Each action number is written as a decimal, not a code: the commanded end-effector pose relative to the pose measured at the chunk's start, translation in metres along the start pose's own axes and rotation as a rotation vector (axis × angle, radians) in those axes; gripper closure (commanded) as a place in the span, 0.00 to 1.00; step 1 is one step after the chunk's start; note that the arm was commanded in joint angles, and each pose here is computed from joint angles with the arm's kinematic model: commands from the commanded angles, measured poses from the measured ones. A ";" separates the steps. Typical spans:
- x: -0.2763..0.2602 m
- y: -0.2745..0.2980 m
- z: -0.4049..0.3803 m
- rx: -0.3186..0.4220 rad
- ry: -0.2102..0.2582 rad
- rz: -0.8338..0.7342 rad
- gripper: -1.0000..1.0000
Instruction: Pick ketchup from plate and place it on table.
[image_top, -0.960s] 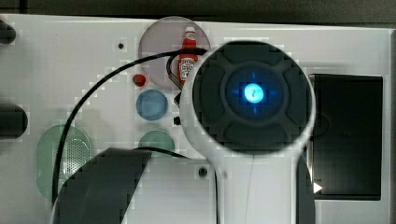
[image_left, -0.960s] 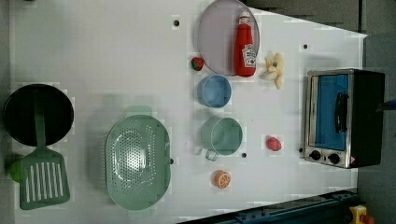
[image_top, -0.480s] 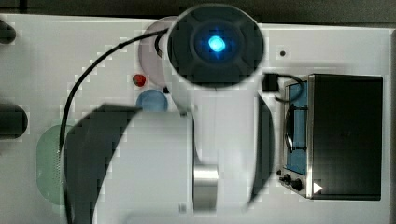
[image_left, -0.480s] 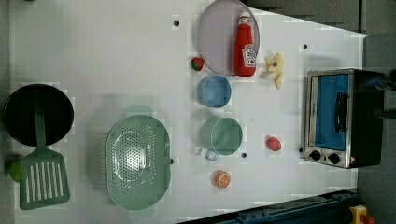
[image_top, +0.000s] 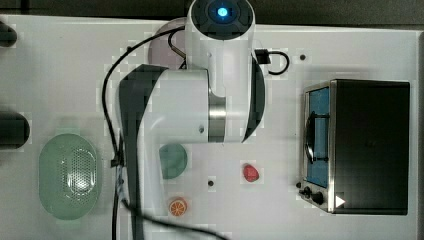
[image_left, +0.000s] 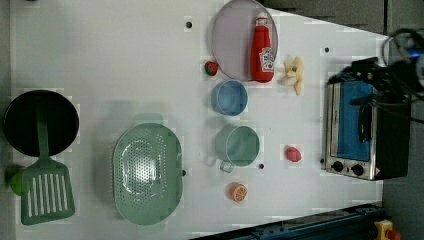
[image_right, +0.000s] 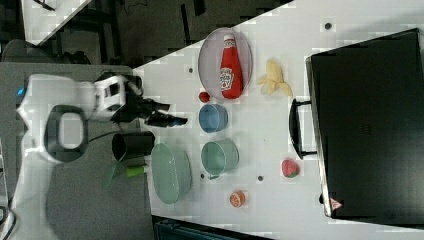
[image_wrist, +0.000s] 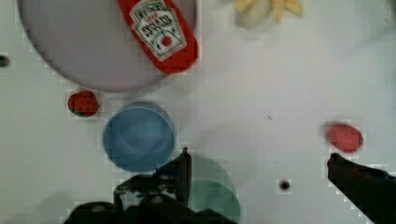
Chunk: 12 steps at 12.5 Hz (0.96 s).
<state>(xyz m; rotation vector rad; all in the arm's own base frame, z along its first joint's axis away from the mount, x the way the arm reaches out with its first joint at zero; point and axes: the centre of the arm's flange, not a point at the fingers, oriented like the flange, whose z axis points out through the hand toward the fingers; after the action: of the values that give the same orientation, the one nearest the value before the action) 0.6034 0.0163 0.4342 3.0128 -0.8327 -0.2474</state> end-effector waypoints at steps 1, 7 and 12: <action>0.021 -0.015 0.021 0.041 0.071 -0.234 0.00; 0.061 -0.045 0.107 0.082 0.169 -0.504 0.00; 0.073 -0.062 0.177 0.092 0.172 -0.515 0.00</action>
<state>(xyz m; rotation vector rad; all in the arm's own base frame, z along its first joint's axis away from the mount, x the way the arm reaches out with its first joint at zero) 0.6668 0.0253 0.2419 3.2148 -0.1645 0.0288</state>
